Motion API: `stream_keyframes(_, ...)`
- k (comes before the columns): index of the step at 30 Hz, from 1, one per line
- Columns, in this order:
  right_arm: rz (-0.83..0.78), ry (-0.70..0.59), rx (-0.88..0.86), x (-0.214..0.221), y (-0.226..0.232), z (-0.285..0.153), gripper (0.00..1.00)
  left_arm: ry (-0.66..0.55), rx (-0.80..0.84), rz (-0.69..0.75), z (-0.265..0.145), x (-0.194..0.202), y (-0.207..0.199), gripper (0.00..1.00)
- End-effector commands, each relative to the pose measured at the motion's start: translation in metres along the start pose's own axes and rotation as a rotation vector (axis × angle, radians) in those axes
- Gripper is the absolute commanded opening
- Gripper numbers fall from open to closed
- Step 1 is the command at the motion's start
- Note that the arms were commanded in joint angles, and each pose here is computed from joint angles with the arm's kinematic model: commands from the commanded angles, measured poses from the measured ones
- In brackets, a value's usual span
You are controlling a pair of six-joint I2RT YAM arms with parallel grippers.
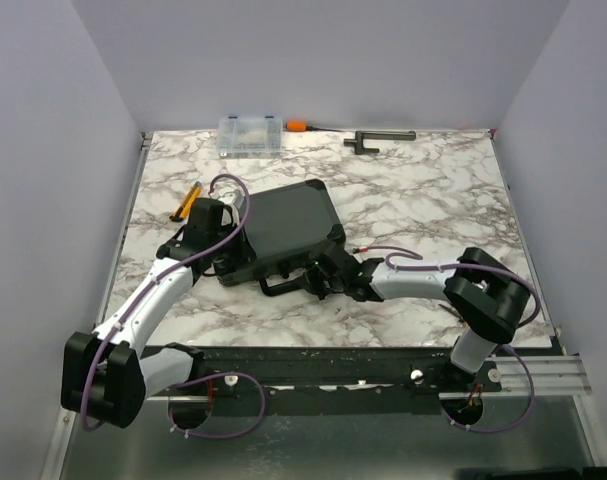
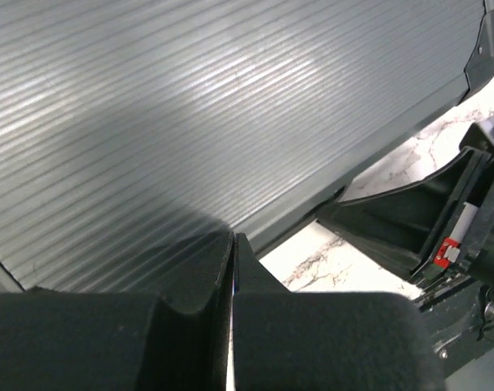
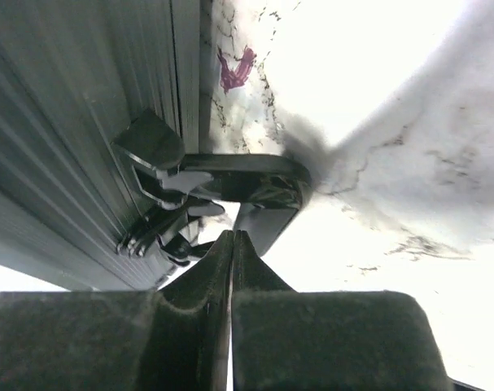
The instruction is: Pack up texas hold em set
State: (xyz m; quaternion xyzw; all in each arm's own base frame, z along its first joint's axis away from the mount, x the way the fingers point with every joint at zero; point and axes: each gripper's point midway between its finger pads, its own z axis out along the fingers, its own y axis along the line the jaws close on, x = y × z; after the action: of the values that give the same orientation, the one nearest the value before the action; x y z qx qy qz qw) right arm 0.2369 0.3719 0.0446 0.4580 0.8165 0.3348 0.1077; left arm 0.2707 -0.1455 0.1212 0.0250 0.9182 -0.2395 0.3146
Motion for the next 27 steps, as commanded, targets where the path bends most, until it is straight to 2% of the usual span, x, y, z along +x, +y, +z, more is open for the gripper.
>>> stream_keyframes(1, -0.122, -0.085, 0.065, -0.021, -0.018, -0.017, 0.09, 0.103, -0.06, -0.005, -0.01, 0.037, 0.013, 0.0)
stream_keyframes(5, -0.216, -0.121, 0.007, -0.027, 0.002, -0.041, 0.28, 0.039, -0.05, 0.006, -0.018, 0.028, 0.009, 0.0)
stream_keyframes(10, -0.331, -0.178, -0.031, -0.037, 0.02, -0.066, 0.46, -0.059, -0.03, 0.028, -0.031, 0.015, 0.003, 0.15)
stream_keyframes(18, -0.527, -0.331, -0.134, -0.068, 0.052, -0.111, 0.65, -0.166, -0.043, 0.049, -0.048, 0.005, 0.001, 0.33)
stream_keyframes(22, -0.678, -0.38, -0.184, -0.072, 0.074, -0.13, 0.74, -0.196, -0.046, 0.047, -0.053, 0.002, 0.001, 0.45)
stream_keyframes(25, -0.778, -0.417, -0.217, -0.074, 0.087, -0.142, 0.91, -0.204, -0.047, 0.04, -0.056, 0.002, 0.001, 0.58)
stream_keyframes(27, -0.848, -0.442, -0.25, -0.076, 0.096, -0.152, 0.97, -0.218, -0.045, 0.037, -0.06, 0.0, 0.0, 0.65)
